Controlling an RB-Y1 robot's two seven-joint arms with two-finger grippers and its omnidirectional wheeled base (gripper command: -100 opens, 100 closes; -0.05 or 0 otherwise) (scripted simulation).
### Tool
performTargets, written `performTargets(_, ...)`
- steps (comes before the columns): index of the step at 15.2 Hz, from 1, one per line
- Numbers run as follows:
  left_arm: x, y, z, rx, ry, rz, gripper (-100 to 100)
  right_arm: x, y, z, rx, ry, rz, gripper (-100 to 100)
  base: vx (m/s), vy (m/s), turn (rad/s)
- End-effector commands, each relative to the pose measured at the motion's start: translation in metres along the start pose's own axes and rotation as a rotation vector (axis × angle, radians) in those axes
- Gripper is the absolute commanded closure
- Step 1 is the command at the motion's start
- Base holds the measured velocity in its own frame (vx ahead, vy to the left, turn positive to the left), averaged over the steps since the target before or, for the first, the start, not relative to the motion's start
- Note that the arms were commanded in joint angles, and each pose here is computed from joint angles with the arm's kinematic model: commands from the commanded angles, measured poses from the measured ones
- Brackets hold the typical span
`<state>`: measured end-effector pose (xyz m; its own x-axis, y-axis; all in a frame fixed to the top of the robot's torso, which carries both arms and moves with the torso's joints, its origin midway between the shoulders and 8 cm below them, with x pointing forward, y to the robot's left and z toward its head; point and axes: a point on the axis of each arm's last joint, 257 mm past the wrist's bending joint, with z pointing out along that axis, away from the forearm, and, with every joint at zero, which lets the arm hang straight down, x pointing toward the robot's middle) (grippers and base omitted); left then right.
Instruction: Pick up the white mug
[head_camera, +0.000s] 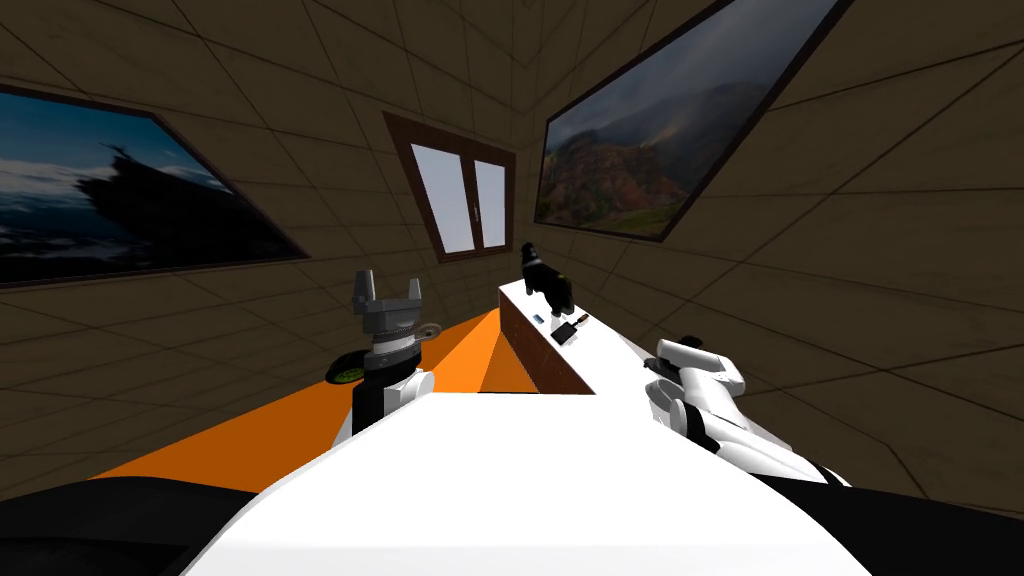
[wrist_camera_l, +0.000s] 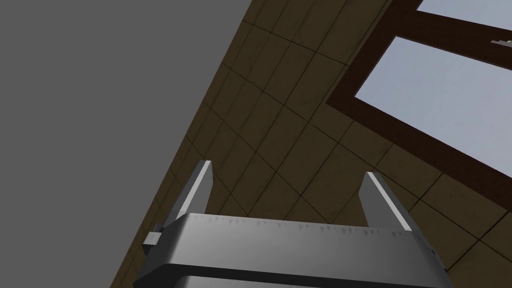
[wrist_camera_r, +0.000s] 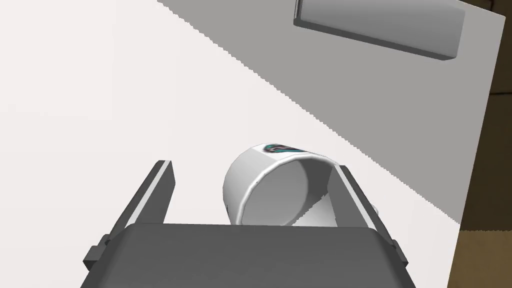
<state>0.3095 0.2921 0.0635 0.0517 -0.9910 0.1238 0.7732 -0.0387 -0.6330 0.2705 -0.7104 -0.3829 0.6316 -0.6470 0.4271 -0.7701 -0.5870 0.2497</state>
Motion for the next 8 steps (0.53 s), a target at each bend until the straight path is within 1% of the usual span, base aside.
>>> performTargets(1,0.0,0.0,0.0,0.0,0.0,0.0,0,-0.007,-0.013,-0.002,0.036,-0.038,0.039,-100,-0.069,-0.035,0.024)
performTargets(5,0.0,0.0,0.0,0.0,0.0,0.0,0,-0.021,-0.03,-0.005,0.082,-0.101,0.078,-100,-0.06,-0.049,0.033)
performTargets(8,0.0,0.0,0.0,0.0,0.0,0.0,0,-0.035,-0.042,-0.006,0.109,-0.154,0.098,-100,-0.033,-0.059,0.048)
